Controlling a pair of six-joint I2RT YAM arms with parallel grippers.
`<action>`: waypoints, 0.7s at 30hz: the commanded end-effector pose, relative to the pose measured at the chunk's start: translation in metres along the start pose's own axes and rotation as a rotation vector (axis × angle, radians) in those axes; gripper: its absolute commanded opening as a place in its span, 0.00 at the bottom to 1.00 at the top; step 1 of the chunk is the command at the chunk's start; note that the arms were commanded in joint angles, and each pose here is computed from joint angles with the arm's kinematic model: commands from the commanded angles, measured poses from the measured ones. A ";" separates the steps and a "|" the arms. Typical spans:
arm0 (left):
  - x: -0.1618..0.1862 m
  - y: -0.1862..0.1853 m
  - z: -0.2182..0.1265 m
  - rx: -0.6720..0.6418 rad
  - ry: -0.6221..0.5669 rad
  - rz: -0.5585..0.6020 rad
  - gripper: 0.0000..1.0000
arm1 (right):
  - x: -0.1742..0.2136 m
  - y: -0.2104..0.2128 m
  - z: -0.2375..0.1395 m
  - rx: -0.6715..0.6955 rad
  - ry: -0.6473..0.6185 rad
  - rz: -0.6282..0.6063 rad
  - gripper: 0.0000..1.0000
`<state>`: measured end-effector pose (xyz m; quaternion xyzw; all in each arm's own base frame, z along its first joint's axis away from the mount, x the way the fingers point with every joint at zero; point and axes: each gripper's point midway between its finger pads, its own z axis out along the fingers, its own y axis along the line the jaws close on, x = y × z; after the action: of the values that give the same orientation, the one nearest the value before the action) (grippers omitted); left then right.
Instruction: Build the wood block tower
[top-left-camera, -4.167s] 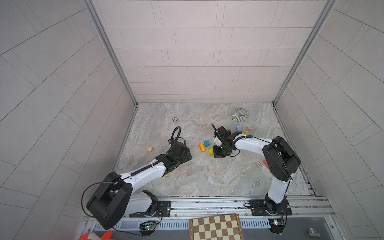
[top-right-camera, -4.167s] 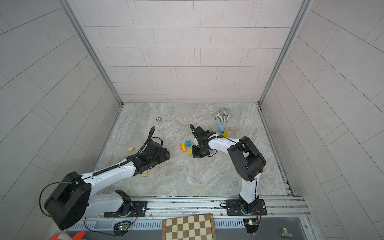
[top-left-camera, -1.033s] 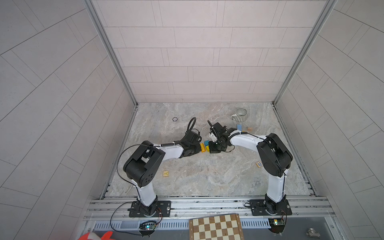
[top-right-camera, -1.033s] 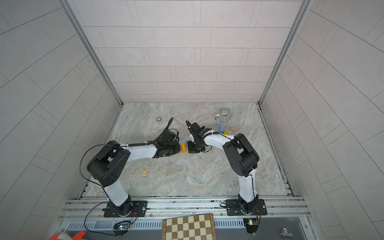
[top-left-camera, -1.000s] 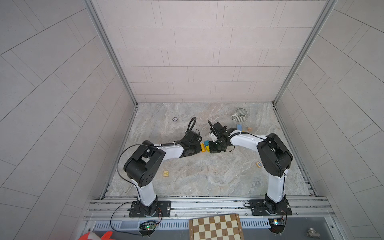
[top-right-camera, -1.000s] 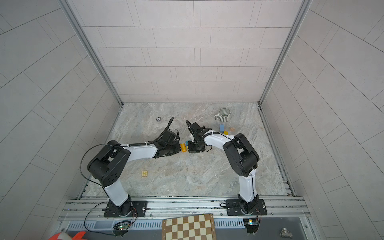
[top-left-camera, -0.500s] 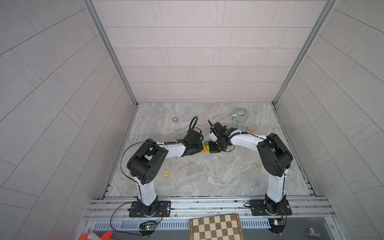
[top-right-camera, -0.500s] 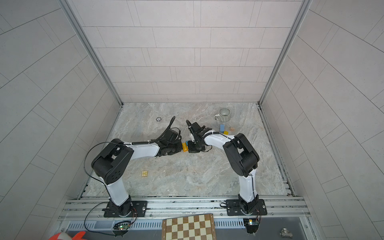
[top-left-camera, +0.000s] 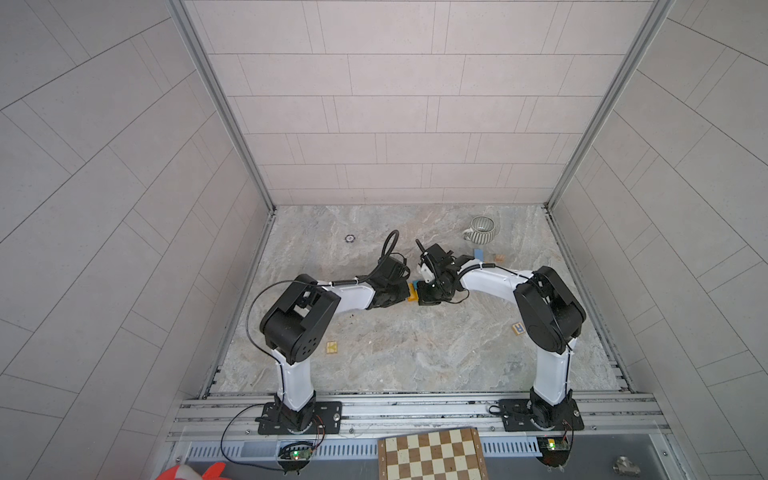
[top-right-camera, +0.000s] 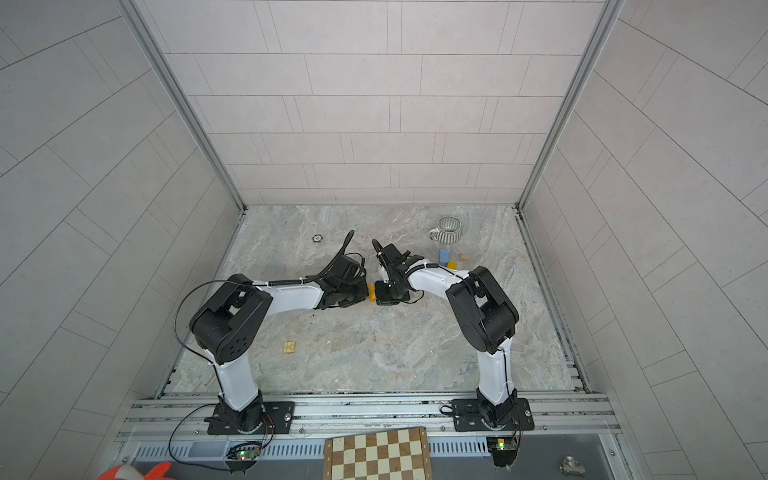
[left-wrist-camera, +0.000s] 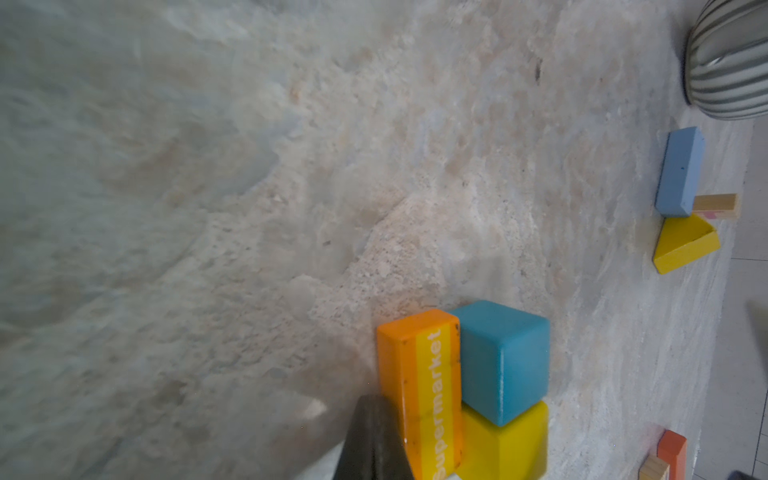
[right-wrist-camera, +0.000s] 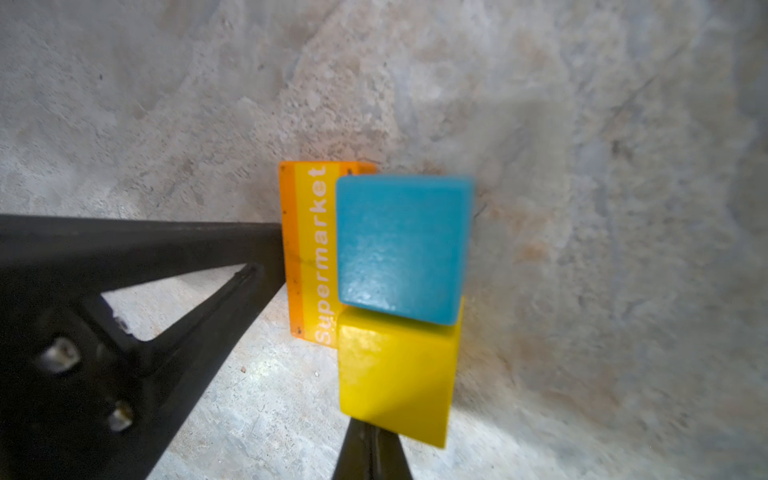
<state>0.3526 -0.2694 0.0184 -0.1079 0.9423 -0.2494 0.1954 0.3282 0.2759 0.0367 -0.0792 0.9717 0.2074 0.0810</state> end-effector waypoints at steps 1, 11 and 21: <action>0.013 0.005 0.009 -0.027 0.066 0.032 0.02 | -0.004 -0.002 0.000 0.011 -0.002 0.003 0.00; 0.015 -0.002 0.016 -0.010 0.105 0.077 0.01 | -0.003 -0.010 -0.006 0.056 -0.012 -0.007 0.00; 0.015 -0.001 0.015 -0.016 0.105 0.079 0.01 | -0.005 -0.021 -0.010 0.117 -0.015 -0.031 0.00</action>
<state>0.3588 -0.2867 0.0187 -0.0675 0.9439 -0.2658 0.1841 0.3293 0.2593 0.0306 -0.0835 0.9788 0.1667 0.0844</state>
